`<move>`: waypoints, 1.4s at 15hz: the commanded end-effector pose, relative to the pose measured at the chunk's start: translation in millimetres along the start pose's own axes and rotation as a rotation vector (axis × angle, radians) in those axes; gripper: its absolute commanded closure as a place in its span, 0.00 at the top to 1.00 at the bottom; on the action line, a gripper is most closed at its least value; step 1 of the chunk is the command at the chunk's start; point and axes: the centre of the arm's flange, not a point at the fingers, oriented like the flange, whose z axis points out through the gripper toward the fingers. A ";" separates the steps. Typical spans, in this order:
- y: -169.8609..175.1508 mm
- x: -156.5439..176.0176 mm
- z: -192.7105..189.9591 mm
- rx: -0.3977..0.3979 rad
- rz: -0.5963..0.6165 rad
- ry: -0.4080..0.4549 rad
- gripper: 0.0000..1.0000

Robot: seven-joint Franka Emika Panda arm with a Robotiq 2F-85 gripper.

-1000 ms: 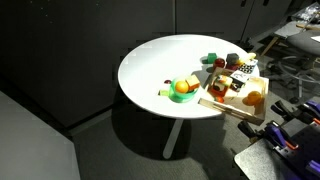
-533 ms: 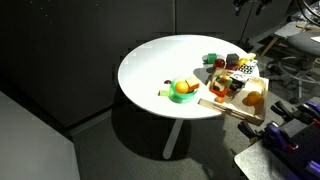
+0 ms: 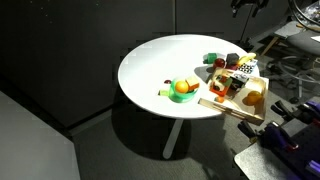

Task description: Pick up the toy banana and the block with the letter d on it and put them in the tray

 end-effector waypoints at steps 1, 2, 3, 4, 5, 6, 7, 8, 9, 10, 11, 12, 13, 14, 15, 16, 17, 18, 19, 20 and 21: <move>-0.1 0.3 -0.5 0.000 0.000 0.001 1.00; -0.2 0.4 -0.7 0.001 0.000 0.001 1.00; -0.2 0.4 -0.7 0.001 0.000 0.001 1.00; -0.2 0.4 -0.8 0.001 0.000 0.001 1.00; -0.2 0.4 -0.8 0.001 0.000 0.001 1.00; 1.6 3.4 1.6 -0.003 0.002 -0.010 1.00; 4.3 5.6 4.5 -0.009 0.008 -0.014 1.00; 6.8 7.0 7.1 -0.016 0.013 -0.016 1.00; 10.8 9.0 9.9 -0.023 0.019 -0.024 1.00; 14.2 10.3 12.6 -0.028 0.026 -0.031 1.00; 19.3 11.3 15.8 -0.035 0.033 -0.035 1.00; 24.6 11.8 18.4 -0.041 0.041 -0.037 1.00; 30.3 12.0 21.4 -0.048 0.051 -0.041 1.00; 36.2 12.7 24.6 -0.055 0.063 -0.047 1.00; 41.6 13.9 27.7 -0.061 0.074 -0.055 1.00; 47.7 15.8 32.3 -0.070 0.089 -0.070 1.00; 53.8 18.3 37.2 -0.076 0.108 -0.084 1.00; 59.2 20.6 43.1 -0.081 0.123 -0.098 1.00; 64.0 22.7 48.9 -0.086 0.136 -0.113 1.00; 68.5 25.4 56.4 -0.091 0.152 -0.128 1.00; 72.2 27.5 62.8 -0.093 0.165 -0.135 1.00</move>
